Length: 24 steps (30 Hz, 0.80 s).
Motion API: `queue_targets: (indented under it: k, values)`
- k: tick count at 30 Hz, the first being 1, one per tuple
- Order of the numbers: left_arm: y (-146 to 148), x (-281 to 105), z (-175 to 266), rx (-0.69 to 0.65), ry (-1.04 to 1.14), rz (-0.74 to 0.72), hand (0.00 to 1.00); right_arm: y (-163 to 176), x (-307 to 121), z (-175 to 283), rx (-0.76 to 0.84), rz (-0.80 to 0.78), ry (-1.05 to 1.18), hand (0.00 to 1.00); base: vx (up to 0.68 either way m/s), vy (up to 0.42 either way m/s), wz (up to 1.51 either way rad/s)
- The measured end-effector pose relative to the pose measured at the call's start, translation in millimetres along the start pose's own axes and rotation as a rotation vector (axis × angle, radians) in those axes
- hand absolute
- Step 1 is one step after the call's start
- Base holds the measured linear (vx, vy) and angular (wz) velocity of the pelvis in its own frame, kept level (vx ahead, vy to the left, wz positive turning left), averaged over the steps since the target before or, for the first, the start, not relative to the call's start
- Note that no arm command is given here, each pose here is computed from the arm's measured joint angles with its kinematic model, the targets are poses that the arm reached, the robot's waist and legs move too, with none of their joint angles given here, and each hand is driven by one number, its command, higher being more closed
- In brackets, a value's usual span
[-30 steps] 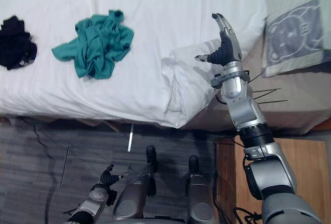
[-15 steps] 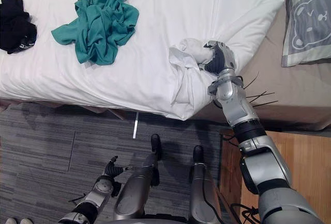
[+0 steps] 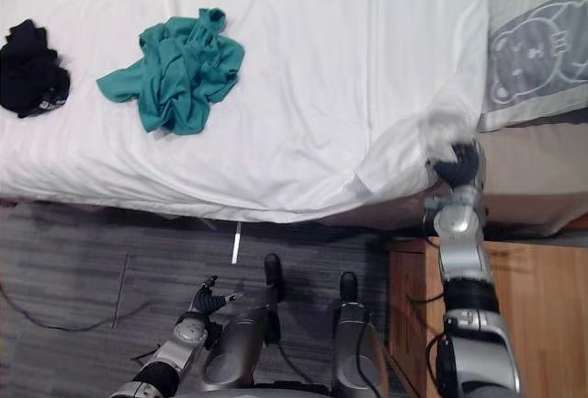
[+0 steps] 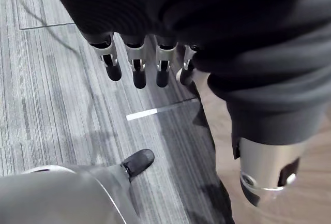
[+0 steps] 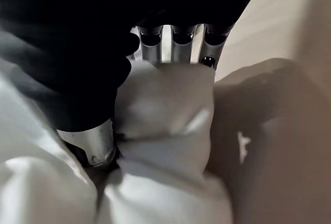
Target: Tidy the bed and pick cloth on bed and put in laundry
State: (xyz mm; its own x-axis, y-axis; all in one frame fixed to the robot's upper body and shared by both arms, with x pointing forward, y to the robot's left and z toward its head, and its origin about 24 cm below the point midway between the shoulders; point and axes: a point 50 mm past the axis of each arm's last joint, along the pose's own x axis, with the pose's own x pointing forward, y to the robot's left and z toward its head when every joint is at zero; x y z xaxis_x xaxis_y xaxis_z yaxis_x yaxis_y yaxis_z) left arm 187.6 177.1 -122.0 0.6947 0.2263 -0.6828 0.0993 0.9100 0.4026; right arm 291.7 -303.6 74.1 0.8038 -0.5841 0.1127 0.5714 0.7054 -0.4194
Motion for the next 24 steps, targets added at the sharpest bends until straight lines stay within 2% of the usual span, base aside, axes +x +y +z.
queue_targets:
  k: [3,5,6,9,11,12,16,19,24]
  values:
    - [3.3,-2.6,-12.0,-0.03,0.04,0.016,0.0,5.3,-18.4,-27.6,0.153,-0.032,0.137,0.0,0.08,-0.021,-0.09]
    - [4.6,-5.3,-22.9,-0.07,0.087,0.032,0.0,15.1,-36.7,-52.4,0.331,-0.073,0.294,0.0,0.07,-0.022,-0.12]
    - [4.0,-6.1,-25.3,-0.084,0.102,0.034,0.0,14.6,-42.4,-61.3,0.363,-0.097,0.342,0.0,0.07,-0.027,-0.15]
    - [-7.0,-13.7,-40.9,-0.141,0.173,0.023,0.0,-2.0,-99.3,-132.9,0.403,-0.274,0.702,0.0,0.09,-0.018,-0.17]
    - [-8.3,-15.0,-43.6,-0.164,0.191,0.028,0.0,-16.2,-126.7,-155.4,0.403,-0.377,0.819,0.0,0.08,0.008,-0.24]
    - [-10.6,-16.5,-45.7,-0.177,0.204,0.027,0.0,-31.4,-145.3,-168.1,0.388,-0.478,0.881,1.0,0.09,0.011,-0.29]
    - [-20.1,-19.9,-47.0,-0.192,0.216,0.01,0.0,-58.8,-144.4,-156.6,0.372,-0.617,0.811,1.0,0.03,0.003,-0.07]
    - [-25.9,-22.8,-48.7,-0.2,0.223,0.001,0.0,-74.8,-115.9,-115.0,0.364,-0.679,0.588,1.0,0.03,0.011,0.06]
    - [-20.2,-22.0,-52.1,-0.14,0.217,-0.004,0.0,-58.9,-58.9,-55.3,0.301,-0.555,0.314,1.0,0.01,0.005,0.06]
